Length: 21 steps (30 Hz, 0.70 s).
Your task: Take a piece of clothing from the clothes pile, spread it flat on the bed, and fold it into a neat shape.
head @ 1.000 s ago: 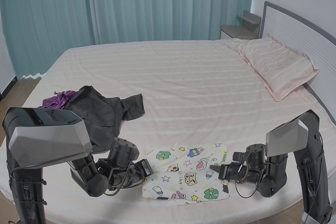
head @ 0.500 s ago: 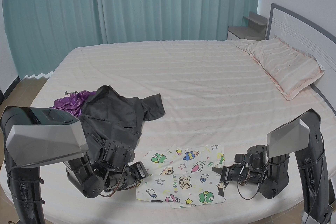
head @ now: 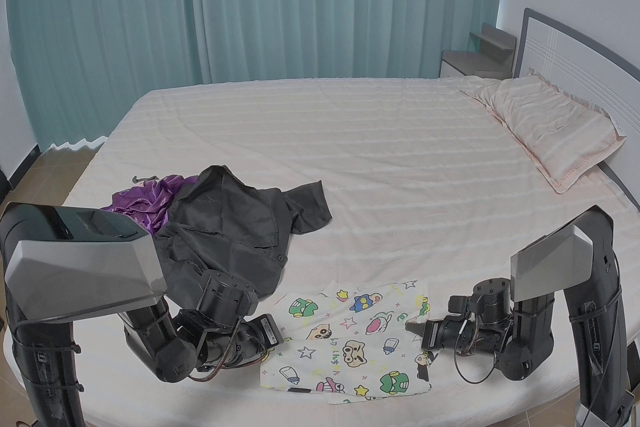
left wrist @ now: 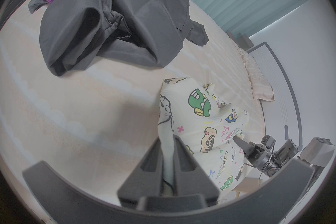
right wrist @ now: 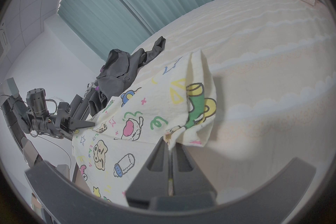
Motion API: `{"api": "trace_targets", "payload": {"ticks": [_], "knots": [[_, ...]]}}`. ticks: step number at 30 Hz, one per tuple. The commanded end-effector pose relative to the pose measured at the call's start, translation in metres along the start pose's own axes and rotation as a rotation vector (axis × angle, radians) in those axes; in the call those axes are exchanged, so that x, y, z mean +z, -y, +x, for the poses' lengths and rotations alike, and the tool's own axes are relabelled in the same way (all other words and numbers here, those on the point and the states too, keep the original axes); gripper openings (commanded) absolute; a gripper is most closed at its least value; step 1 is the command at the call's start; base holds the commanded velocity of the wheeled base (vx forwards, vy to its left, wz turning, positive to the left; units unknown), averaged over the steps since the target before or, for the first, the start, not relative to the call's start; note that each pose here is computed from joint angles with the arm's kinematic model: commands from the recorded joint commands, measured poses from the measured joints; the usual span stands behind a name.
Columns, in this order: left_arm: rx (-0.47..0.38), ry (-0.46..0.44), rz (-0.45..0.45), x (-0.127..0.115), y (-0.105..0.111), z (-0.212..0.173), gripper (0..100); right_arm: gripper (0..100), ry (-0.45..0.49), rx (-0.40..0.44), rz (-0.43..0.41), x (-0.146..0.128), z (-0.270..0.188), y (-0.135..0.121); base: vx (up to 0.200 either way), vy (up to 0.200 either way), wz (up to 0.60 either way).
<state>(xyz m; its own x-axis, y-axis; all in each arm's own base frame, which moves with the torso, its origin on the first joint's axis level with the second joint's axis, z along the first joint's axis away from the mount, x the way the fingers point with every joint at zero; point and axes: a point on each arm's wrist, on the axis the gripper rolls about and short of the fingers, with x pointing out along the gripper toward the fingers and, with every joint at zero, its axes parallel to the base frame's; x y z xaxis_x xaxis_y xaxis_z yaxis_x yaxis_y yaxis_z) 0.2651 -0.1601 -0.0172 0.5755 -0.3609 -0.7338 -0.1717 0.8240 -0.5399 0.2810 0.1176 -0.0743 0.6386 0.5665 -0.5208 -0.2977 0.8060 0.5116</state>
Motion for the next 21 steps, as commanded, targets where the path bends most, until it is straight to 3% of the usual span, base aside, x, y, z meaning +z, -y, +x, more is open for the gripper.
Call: {"api": "trace_targets", "payload": {"ticks": [1,12,16,21], "knots": [[-0.005,-0.006,0.004,-0.002,0.001,-0.003,100,100,0.004,0.006,-0.003,0.0,-0.002,-0.001,0.0,0.0,0.0],[-0.019,0.017,-0.024,0.007,-0.003,-0.019,100,100,0.054,-0.038,0.036,0.017,-0.032,0.006,0.0,0.0,0.0],[-0.017,-0.02,-0.026,0.0,-0.01,-0.027,100,100,0.031,-0.052,0.032,0.012,-0.039,0.006,0.0,0.0,0.0],[-0.039,-0.02,-0.053,-0.001,-0.008,-0.026,100,100,-0.013,-0.066,-0.029,0.003,-0.048,0.005,-0.2,0.0,0.0]]}}
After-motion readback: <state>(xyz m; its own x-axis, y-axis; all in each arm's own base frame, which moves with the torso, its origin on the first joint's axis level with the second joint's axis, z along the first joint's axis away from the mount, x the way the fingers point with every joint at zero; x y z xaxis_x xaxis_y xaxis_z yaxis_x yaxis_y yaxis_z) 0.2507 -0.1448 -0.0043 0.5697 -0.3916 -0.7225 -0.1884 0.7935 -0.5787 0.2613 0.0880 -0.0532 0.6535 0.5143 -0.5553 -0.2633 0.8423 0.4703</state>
